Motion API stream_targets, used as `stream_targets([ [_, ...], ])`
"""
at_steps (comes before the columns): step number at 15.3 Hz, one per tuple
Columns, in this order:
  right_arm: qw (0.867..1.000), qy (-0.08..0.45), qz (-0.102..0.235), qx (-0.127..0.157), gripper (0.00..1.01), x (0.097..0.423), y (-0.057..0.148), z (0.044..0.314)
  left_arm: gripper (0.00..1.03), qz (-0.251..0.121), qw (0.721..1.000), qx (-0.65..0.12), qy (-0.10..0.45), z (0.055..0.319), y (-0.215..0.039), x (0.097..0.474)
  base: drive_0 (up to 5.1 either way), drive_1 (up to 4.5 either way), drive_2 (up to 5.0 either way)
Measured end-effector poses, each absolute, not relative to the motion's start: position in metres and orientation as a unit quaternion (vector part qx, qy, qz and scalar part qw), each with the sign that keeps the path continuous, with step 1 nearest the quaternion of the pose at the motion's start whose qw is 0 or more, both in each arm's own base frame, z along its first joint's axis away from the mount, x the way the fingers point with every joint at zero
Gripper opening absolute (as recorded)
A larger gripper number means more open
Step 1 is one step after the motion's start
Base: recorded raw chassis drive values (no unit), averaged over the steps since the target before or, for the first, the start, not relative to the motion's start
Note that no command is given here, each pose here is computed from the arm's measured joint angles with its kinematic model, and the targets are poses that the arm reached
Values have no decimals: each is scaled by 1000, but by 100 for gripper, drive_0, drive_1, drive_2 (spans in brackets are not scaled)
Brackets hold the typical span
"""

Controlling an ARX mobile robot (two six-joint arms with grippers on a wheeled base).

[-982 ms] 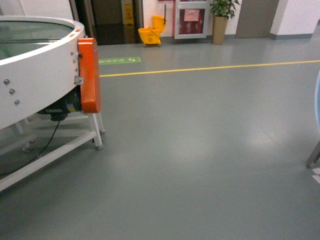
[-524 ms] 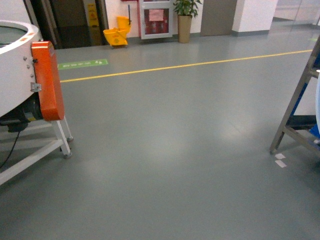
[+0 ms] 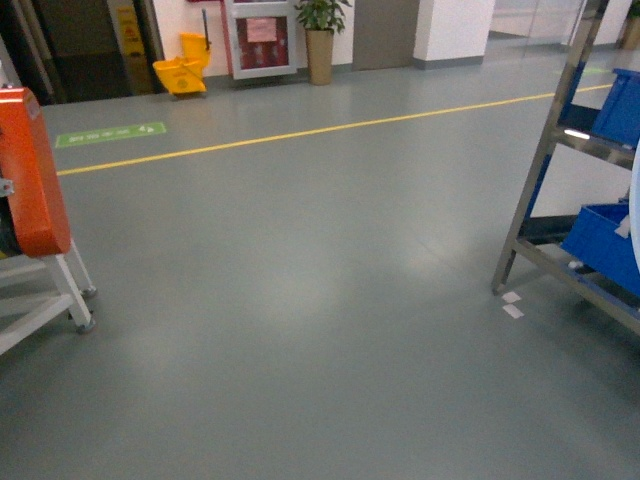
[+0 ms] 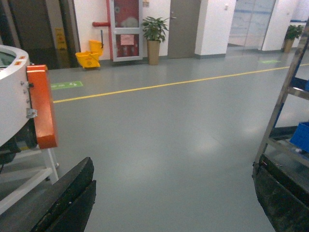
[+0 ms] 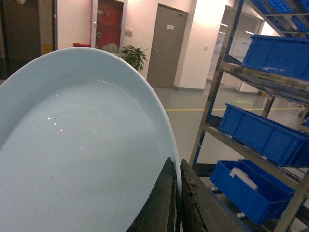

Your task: Place blue tray on left shelf second layer neatly

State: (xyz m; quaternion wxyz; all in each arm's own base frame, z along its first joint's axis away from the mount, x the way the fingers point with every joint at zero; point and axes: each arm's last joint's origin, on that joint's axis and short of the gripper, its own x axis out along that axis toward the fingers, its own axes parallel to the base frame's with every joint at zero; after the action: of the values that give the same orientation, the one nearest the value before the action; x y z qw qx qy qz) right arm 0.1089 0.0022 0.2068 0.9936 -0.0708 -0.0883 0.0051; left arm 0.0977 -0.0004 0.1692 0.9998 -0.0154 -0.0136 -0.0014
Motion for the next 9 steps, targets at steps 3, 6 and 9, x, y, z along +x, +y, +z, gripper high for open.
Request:
stream_targets([
  [3,994,-88,5,-71,2,109,2,207,98,-2,1000,-15,-14,169,0,98,-162,-162,-162],
  [6,994,-88,5,-71,2,109,2,207,98,-2,1000,-15,-14,169,0,98,-161,-161,-161],
  [9,994,-88,5,-71,2,109,2,207,98,-2,1000,-15,-14,169,0,98,-152,-152,-152],
])
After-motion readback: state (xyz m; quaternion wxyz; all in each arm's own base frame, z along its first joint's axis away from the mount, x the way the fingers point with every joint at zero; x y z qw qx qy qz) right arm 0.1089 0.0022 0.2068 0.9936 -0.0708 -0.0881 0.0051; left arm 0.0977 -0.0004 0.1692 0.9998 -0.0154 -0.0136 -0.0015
